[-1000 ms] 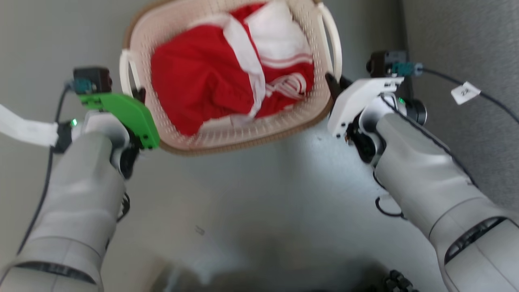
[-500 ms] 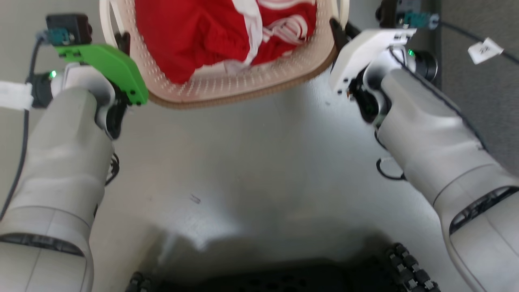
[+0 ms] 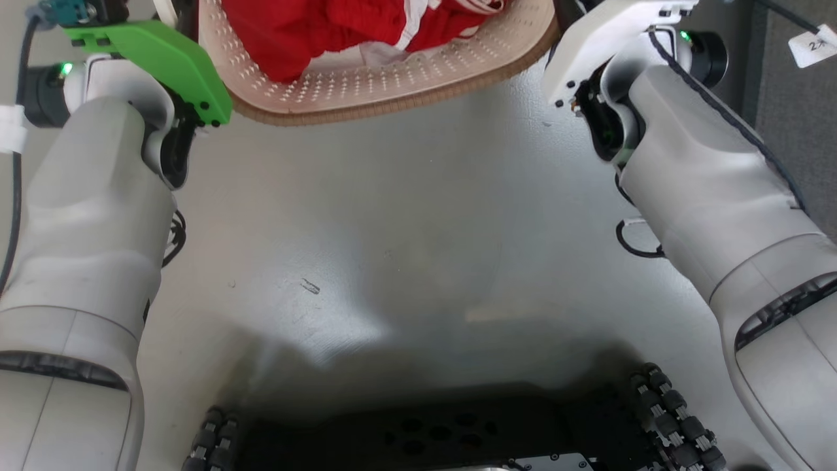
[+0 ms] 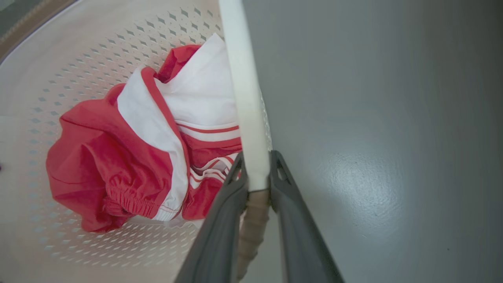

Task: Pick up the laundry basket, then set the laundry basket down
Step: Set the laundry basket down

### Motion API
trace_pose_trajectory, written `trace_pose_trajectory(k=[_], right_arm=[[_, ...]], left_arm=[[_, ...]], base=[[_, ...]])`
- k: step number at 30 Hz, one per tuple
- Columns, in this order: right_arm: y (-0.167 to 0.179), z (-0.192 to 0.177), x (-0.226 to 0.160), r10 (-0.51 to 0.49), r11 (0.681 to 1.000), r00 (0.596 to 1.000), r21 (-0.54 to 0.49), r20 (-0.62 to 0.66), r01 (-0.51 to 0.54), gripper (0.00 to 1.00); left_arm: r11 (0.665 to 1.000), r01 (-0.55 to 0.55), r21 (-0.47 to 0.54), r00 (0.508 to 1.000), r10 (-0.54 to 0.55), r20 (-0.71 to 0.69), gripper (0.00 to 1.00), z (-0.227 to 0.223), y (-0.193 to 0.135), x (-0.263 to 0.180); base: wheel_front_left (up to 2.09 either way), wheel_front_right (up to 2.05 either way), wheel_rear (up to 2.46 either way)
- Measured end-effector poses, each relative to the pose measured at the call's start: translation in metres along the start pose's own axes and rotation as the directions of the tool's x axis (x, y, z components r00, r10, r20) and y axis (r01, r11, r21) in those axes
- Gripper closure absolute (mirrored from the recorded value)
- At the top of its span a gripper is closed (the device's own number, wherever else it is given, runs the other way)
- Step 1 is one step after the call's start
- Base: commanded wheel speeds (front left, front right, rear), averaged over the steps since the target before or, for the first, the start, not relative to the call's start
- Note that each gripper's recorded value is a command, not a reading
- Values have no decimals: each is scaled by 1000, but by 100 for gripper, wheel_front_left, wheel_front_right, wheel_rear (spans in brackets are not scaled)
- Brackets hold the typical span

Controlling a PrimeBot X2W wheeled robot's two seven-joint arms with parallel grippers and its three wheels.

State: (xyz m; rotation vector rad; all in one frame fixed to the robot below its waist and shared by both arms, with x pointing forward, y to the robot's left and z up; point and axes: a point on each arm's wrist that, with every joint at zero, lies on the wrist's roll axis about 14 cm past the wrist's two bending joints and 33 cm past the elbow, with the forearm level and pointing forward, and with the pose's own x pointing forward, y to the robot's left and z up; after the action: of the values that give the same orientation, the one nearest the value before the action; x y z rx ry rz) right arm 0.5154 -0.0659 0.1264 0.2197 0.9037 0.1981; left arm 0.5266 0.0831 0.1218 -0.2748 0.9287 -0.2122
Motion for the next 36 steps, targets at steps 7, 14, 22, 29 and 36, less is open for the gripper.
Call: trace_pose_trajectory(k=[7, 14, 22, 29, 36], right_arm=[[0, 2, 2, -1, 1000, 1000, -1, 9, 1, 100], [0, 2, -2, -5, 1000, 1000, -15, 1, 5, 100], [-12, 9, -9, -27, 999, 1000, -30, 8, 28, 0], [-11, 18, -11, -1, 1000, 1000, -12, 26, 1, 0], [2, 26, -15, 58, 998, 997, 2, 44, -58, 0]], left_arm=[[1000, -1, 5, 1000, 1, 4, 100, 1, 1, 1], [1000, -1, 6, 1000, 1, 3, 100, 2, -2, -2], [1000, -8, 15, 1000, 8, -16, 0, 1, -1, -9], [1000, -17, 22, 1000, 17, -8, 0, 5, 2, -13], [999, -28, 27, 1000, 28, 4, 0, 12, 4, -19]], base=[[0, 0, 0], [0, 0, 0], [0, 0, 0], [0, 0, 0], [0, 0, 0]])
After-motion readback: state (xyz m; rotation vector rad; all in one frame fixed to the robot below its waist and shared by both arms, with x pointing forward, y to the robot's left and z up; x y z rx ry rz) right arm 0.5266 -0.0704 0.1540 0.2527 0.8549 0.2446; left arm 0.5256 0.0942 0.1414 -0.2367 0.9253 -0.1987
